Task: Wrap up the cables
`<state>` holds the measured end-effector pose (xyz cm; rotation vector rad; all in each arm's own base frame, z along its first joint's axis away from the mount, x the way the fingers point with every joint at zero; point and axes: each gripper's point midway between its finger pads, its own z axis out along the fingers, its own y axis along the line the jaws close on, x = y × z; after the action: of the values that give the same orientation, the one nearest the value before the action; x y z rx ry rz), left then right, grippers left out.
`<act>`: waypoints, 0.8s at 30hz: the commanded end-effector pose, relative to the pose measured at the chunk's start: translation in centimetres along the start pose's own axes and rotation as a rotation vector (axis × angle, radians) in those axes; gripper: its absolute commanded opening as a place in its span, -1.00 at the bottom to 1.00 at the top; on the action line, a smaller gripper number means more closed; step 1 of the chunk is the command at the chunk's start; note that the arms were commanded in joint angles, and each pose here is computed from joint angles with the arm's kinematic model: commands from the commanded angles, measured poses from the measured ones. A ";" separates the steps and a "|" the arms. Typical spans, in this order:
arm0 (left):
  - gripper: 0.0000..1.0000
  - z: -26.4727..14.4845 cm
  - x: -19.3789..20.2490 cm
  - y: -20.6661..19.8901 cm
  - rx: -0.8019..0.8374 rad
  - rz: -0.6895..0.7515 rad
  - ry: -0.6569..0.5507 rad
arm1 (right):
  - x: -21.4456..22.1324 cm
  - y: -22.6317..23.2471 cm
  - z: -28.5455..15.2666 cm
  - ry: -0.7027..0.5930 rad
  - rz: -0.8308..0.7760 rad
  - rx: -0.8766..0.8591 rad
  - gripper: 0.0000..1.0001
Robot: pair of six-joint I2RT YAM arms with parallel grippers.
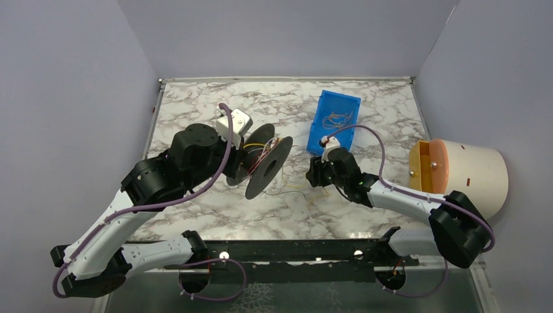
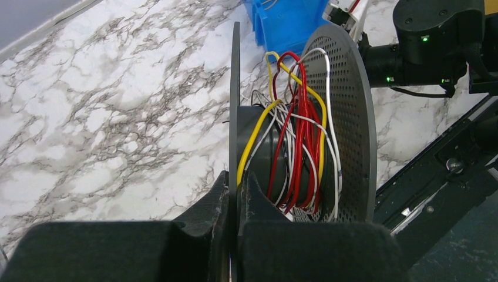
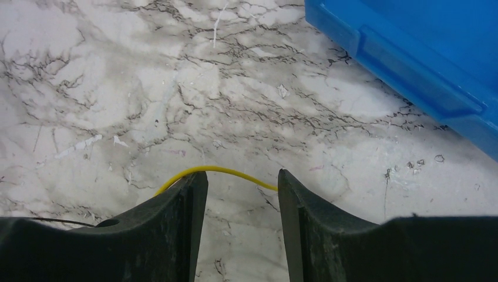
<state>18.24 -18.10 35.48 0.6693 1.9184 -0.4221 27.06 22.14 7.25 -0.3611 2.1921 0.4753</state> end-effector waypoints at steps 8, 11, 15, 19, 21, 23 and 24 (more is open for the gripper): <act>-1.00 -0.5 -2.8 -0.4 0.020 -0.035 -0.099 | -2.5 2.5 0.9 -0.083 -0.045 -0.136 0.03; -1.00 -0.4 -2.8 -0.5 0.024 -0.037 -0.098 | -2.3 2.5 1.4 -0.077 -0.044 -0.131 0.02; -1.00 -0.5 -2.8 -0.5 0.026 -0.038 -0.099 | -2.5 2.5 2.1 -0.084 -0.057 -0.129 0.02; -1.00 -0.5 -2.7 -0.5 0.025 -0.035 -0.098 | -2.3 2.6 2.8 -0.077 -0.076 -0.139 0.01; -1.00 -0.5 -2.7 -0.5 0.025 -0.033 -0.098 | -2.1 2.6 3.2 -0.074 -0.082 -0.137 0.01; -1.00 -0.5 -2.7 -0.4 0.022 -0.032 -0.098 | -2.1 2.6 3.4 -0.080 -0.082 -0.142 -0.02; -1.00 -0.5 -2.6 -0.4 0.022 -0.031 -0.098 | -2.1 2.6 3.5 -0.087 -0.082 -0.142 -0.03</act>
<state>18.39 -18.37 35.20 0.6726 1.9297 -0.4198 28.30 25.02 5.98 -0.4826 2.1385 0.5573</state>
